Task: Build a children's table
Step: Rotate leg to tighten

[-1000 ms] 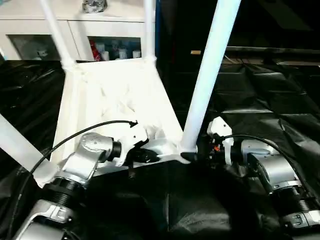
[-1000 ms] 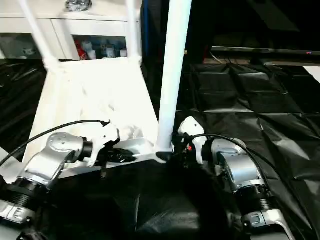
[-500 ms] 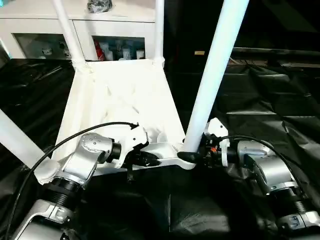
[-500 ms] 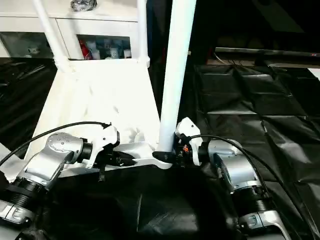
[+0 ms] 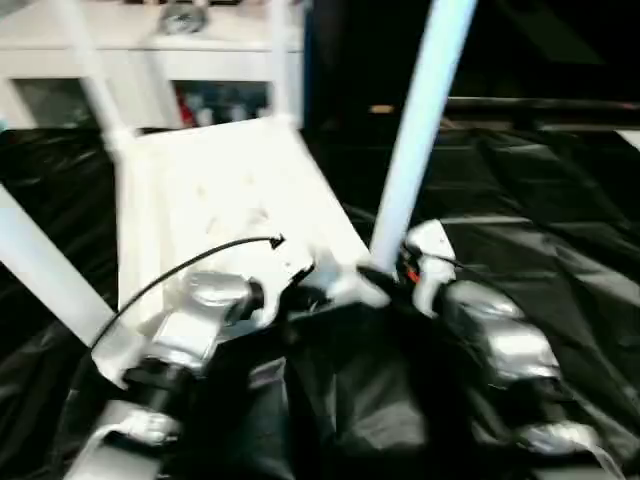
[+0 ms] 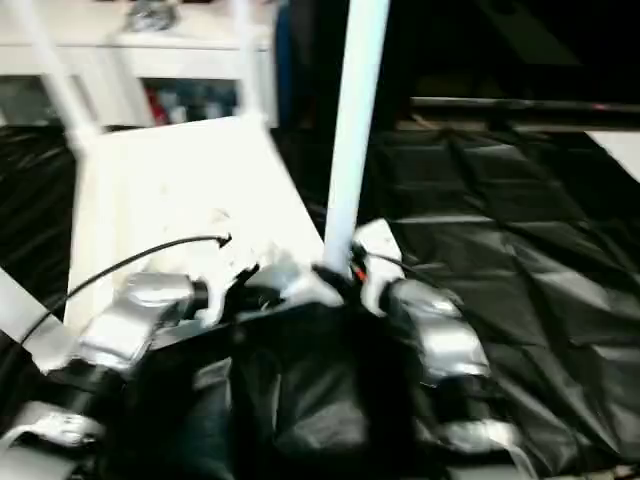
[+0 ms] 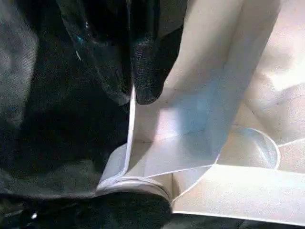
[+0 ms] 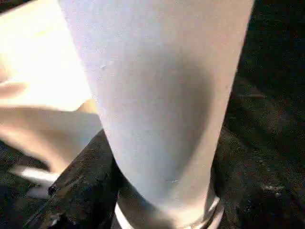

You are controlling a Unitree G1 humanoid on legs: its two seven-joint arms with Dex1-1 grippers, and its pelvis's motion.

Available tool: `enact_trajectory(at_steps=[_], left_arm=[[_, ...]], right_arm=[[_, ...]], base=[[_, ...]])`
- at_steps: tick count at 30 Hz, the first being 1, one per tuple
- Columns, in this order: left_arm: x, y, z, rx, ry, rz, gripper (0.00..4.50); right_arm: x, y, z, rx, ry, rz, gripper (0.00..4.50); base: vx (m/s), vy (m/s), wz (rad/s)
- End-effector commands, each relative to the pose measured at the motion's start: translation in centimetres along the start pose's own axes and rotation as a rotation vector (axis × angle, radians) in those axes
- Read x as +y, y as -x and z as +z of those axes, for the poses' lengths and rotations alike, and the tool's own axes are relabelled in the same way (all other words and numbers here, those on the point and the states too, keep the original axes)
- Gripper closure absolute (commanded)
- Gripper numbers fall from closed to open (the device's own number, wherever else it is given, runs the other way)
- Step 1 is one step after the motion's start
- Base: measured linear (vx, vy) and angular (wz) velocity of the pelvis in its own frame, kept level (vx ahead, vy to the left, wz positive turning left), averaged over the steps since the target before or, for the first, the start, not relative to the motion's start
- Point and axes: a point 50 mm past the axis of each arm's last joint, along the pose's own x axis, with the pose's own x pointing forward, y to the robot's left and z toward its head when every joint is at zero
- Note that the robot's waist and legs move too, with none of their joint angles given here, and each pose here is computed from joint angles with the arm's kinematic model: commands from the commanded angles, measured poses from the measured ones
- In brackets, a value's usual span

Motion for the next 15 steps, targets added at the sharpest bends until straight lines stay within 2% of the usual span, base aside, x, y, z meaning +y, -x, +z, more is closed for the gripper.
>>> enact_trajectory(at_steps=[1,5,8,9,15], left_arm=[[-2.1,-2.2,4.0,-0.148,-0.048,-0.052,4.5],[-2.7,-2.0,3.7,-0.14,-0.078,-0.127,4.5],[-2.3,-1.4,3.3,-0.125,-0.089,-0.137,4.5],[-2.0,-0.6,2.8,-0.105,-0.108,-0.17,4.5],[-1.3,0.5,2.0,-0.075,-0.125,-0.205,4.5]], right_arm=[[5.7,-2.4,-1.4,0.056,-0.02,0.228,1.54],[6.4,-2.3,-0.5,0.01,-0.061,0.331,1.22],[6.3,-1.9,-0.5,0.022,-0.012,0.377,1.01],[5.9,-1.2,-0.5,0.024,0.029,0.448,0.92],[5.2,0.2,-0.2,0.028,0.071,0.567,0.92]], base=[[0.0,0.0,0.0],[0.0,0.0,0.0],[0.0,0.0,0.0],[0.0,0.0,0.0],[0.0,0.0,0.0]])
